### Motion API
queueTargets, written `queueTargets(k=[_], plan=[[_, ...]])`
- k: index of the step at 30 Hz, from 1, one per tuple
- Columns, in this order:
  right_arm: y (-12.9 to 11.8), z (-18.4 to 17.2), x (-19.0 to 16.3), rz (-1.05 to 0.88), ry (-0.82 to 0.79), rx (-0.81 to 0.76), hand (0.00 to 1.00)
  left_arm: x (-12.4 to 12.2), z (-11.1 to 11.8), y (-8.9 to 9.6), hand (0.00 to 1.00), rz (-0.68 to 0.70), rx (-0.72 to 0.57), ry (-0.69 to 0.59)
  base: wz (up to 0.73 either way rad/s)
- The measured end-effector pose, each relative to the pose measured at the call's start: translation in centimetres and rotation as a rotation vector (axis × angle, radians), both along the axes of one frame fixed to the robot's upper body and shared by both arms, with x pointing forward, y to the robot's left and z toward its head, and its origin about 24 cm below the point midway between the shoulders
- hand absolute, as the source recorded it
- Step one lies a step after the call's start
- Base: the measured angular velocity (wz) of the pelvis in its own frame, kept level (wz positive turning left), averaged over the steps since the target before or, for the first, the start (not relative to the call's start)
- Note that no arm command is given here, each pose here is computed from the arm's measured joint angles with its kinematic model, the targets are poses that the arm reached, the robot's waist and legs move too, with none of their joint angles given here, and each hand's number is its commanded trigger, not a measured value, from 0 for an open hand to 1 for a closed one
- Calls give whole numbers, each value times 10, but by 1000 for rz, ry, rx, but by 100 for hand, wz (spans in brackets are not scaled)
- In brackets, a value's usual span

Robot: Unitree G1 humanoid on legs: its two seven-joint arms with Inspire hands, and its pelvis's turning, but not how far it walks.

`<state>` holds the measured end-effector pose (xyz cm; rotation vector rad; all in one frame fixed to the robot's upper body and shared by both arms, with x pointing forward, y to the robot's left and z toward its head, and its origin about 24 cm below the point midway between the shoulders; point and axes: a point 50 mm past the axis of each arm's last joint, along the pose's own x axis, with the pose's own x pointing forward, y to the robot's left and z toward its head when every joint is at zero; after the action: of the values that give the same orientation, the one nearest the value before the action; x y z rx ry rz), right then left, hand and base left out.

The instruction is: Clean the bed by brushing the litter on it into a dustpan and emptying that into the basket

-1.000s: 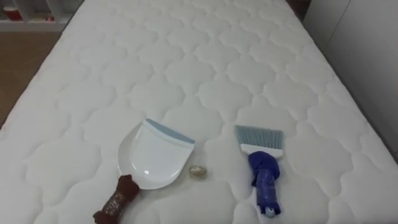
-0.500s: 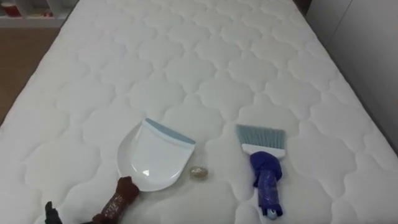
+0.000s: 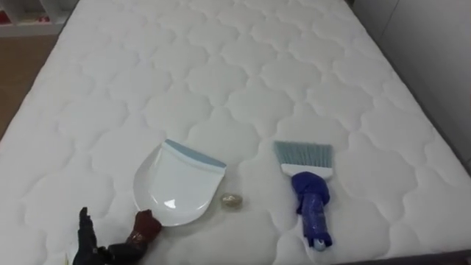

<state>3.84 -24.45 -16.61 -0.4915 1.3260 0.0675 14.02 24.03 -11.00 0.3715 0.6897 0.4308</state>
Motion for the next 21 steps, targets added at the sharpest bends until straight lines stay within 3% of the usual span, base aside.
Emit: queueTargets(k=[9, 17, 21], plan=[[2, 0, 3, 20, 8, 16, 0, 3, -1, -11, 0, -165, 59, 38, -1], [-4, 4, 25, -134, -77, 47, 0, 15, -2, -12, 0, -174, 60, 39, -4], [-4, 6, 40, -119, -114, 41, 0, 30, 0, -9, 0, -187, 88, 39, 0]])
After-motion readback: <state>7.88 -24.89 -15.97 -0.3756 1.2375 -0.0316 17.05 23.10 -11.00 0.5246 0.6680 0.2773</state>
